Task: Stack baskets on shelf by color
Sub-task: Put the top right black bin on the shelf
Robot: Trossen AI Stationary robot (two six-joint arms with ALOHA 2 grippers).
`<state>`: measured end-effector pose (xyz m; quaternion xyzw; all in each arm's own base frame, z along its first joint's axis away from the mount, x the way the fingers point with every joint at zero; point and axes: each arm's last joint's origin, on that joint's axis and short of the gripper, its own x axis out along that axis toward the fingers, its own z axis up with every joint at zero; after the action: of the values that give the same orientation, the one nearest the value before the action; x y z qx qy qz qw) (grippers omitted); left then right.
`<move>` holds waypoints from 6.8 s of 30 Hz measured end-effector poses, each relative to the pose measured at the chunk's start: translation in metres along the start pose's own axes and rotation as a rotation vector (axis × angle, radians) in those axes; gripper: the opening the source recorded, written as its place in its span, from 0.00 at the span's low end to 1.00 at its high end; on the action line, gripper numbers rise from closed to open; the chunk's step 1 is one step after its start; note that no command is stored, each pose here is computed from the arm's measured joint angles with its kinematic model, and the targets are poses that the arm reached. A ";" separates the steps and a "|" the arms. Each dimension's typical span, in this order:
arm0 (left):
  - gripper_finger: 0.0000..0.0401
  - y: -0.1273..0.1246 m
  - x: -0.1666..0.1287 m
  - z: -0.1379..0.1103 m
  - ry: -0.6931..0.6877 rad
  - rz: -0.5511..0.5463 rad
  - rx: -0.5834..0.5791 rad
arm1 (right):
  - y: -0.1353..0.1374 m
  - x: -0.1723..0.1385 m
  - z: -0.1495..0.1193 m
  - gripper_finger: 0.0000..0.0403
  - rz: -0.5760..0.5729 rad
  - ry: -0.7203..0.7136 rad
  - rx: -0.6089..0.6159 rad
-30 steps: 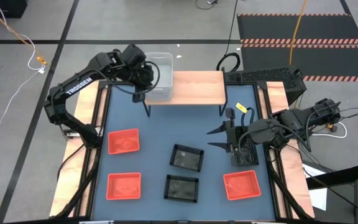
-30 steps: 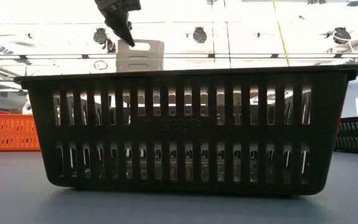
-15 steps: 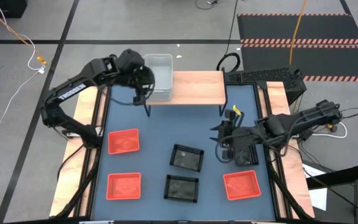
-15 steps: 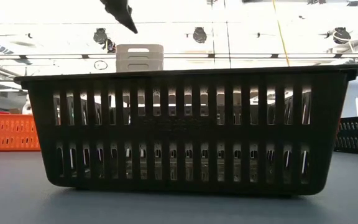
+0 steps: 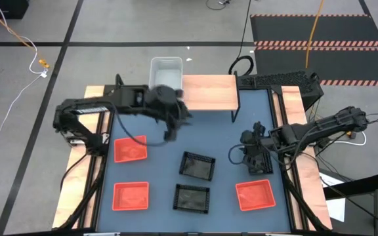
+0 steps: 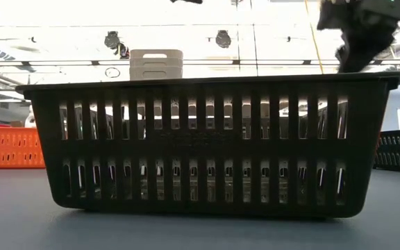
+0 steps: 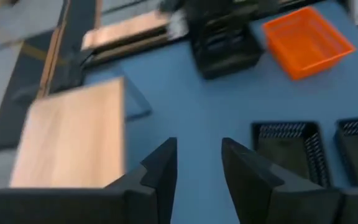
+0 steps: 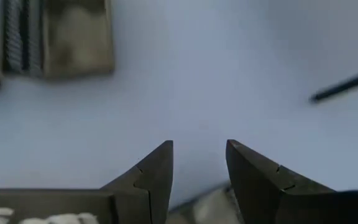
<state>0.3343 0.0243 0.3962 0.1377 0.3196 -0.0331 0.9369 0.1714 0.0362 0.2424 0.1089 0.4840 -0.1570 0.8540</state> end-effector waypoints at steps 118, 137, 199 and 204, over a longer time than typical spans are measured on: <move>0.31 -0.102 0.255 -0.017 -0.330 0.052 0.119 | 0.032 0.012 -0.100 0.01 -0.001 0.414 -0.028; 0.44 -0.097 0.249 -0.006 -0.344 -0.010 0.058 | 0.026 0.009 -0.027 0.00 0.114 0.172 0.012; 0.34 -0.104 0.249 -0.016 -0.140 -0.037 0.164 | 0.059 0.014 0.015 0.00 0.095 0.219 -0.249; 0.40 -0.102 0.248 -0.017 -0.120 -0.043 0.151 | 0.058 0.013 0.016 0.00 0.098 0.214 -0.244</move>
<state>0.5061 -0.0625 0.2082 0.1991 0.2622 -0.0852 0.9404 0.2124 0.0824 0.2411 0.0440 0.5817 -0.0428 0.8111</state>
